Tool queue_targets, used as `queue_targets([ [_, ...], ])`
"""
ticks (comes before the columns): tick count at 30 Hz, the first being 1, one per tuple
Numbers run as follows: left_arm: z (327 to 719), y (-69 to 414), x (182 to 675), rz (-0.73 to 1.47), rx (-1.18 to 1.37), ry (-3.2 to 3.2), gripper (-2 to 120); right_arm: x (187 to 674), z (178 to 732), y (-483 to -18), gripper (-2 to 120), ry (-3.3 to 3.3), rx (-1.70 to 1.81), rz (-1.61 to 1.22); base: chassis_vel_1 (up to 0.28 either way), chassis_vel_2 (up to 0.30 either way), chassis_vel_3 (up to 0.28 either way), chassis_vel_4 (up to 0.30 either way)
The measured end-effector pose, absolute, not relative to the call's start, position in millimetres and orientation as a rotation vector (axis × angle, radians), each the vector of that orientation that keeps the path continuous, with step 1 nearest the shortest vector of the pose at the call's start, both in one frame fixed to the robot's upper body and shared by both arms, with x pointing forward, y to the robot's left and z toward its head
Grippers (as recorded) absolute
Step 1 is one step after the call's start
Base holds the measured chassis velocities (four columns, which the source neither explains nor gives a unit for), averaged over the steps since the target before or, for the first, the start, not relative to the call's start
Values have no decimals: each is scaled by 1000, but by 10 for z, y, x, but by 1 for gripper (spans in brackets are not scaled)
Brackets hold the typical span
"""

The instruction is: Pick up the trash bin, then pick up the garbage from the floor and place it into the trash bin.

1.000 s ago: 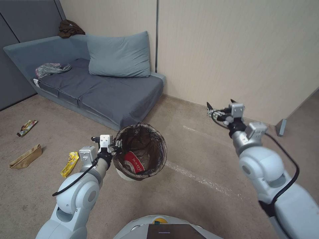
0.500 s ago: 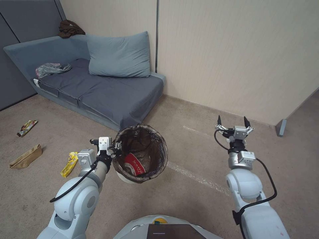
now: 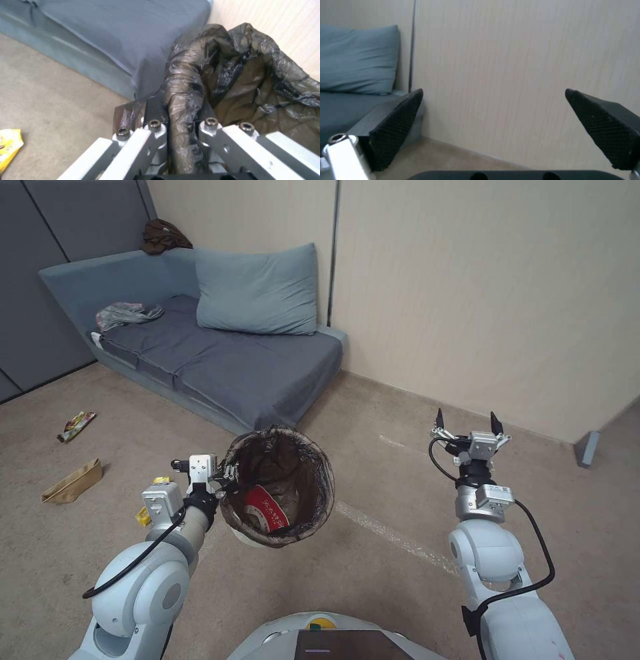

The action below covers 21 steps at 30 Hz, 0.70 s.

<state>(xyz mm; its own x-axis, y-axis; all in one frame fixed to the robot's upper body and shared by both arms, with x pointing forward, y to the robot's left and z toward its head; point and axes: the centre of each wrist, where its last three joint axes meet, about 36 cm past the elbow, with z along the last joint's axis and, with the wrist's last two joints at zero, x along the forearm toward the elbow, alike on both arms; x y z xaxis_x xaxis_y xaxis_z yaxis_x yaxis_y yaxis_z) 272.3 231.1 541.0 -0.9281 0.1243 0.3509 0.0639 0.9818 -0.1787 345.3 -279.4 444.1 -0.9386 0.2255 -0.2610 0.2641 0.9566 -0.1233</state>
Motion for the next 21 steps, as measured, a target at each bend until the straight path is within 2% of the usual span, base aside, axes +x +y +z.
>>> queue_targets([
  [21, 5406, 2323, 2744, 237, -132, -2759, 6, 3447, 4511, -2736, 100, 2914, 371, -232, 53, 55, 59, 55],
])
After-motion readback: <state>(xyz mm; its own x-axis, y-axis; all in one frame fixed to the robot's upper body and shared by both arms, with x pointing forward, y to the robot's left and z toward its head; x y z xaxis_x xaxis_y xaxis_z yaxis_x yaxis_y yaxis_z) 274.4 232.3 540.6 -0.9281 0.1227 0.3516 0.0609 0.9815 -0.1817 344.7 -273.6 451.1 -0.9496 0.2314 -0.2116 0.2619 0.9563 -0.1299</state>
